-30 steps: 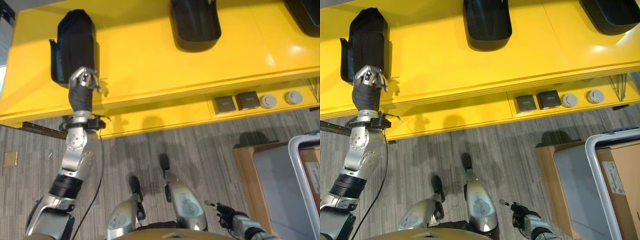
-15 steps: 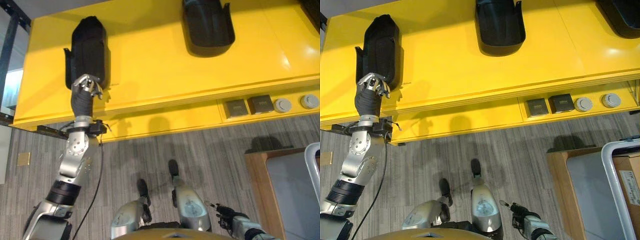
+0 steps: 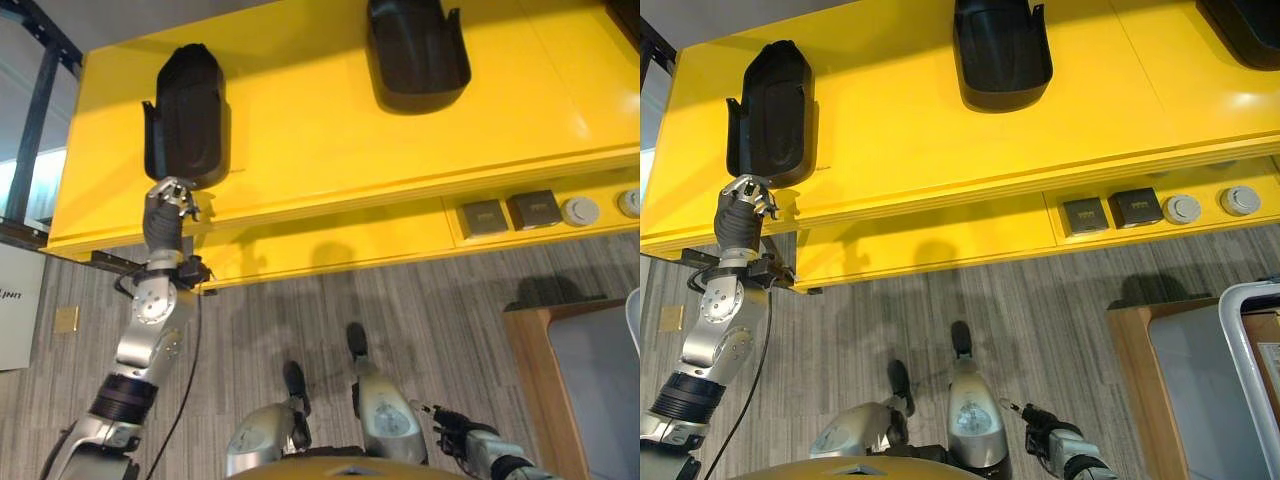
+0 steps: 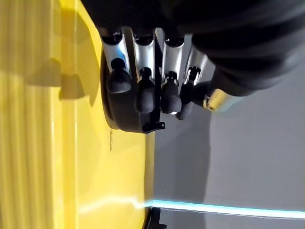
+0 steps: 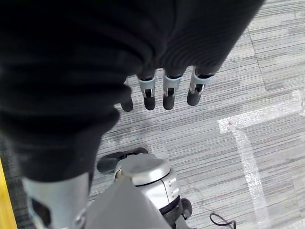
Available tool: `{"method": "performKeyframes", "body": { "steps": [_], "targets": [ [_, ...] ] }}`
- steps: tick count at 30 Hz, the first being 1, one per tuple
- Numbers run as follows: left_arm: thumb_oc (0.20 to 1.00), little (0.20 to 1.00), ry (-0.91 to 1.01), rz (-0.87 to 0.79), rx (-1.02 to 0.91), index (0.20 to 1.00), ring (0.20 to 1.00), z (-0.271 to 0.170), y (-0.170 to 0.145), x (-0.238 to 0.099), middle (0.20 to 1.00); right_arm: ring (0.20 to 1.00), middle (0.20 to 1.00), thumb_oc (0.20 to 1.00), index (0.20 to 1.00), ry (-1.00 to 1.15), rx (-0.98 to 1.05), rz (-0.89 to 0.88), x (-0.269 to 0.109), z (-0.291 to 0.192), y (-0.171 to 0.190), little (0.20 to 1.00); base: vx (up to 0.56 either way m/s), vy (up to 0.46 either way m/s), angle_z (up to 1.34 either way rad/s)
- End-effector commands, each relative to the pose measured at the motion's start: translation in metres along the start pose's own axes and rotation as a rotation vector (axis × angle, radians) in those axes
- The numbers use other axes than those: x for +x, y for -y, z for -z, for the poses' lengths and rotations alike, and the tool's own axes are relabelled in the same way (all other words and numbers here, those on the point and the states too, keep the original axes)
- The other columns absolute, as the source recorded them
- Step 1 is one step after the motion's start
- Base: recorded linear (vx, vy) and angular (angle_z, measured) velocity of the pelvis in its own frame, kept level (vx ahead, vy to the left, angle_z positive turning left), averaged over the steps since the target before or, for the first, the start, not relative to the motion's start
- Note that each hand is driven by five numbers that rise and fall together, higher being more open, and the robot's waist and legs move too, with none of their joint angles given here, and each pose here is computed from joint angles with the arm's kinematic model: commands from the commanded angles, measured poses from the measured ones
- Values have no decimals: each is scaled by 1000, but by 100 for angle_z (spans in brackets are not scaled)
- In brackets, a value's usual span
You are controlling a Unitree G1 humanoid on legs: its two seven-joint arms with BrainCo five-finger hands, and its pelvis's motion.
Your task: Move parts from the plastic box to the shelf.
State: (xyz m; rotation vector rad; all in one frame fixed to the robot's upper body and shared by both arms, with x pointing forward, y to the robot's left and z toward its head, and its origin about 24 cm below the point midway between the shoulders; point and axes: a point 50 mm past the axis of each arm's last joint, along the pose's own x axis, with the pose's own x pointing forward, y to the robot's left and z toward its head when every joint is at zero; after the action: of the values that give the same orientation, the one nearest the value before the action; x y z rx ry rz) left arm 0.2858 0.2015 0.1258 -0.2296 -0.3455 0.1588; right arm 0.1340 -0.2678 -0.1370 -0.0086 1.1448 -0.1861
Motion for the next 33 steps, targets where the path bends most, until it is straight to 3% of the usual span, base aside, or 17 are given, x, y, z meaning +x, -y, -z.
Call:
{"method": "performKeyframes", "body": {
  "steps": [1,17,33],
  "targets": [
    [200,200,118,-38,20,200,200,-16,-5,19,200,1000,1000,1000,1000,-84,3,30,-5,27,16,1000,0,0,0],
    [200,200,73,-119,101,200,200,-15,-32,54,200,1000,1000,1000,1000,-51,-42,3,-3,11,12,1000,-9,-13,-6],
    [200,200,105,-139,97,200,200,-27,-37,68,200,1000,1000,1000,1000,-30,-50,-14,-1,5,5,1000,-10,-1,0]
  ]
}}
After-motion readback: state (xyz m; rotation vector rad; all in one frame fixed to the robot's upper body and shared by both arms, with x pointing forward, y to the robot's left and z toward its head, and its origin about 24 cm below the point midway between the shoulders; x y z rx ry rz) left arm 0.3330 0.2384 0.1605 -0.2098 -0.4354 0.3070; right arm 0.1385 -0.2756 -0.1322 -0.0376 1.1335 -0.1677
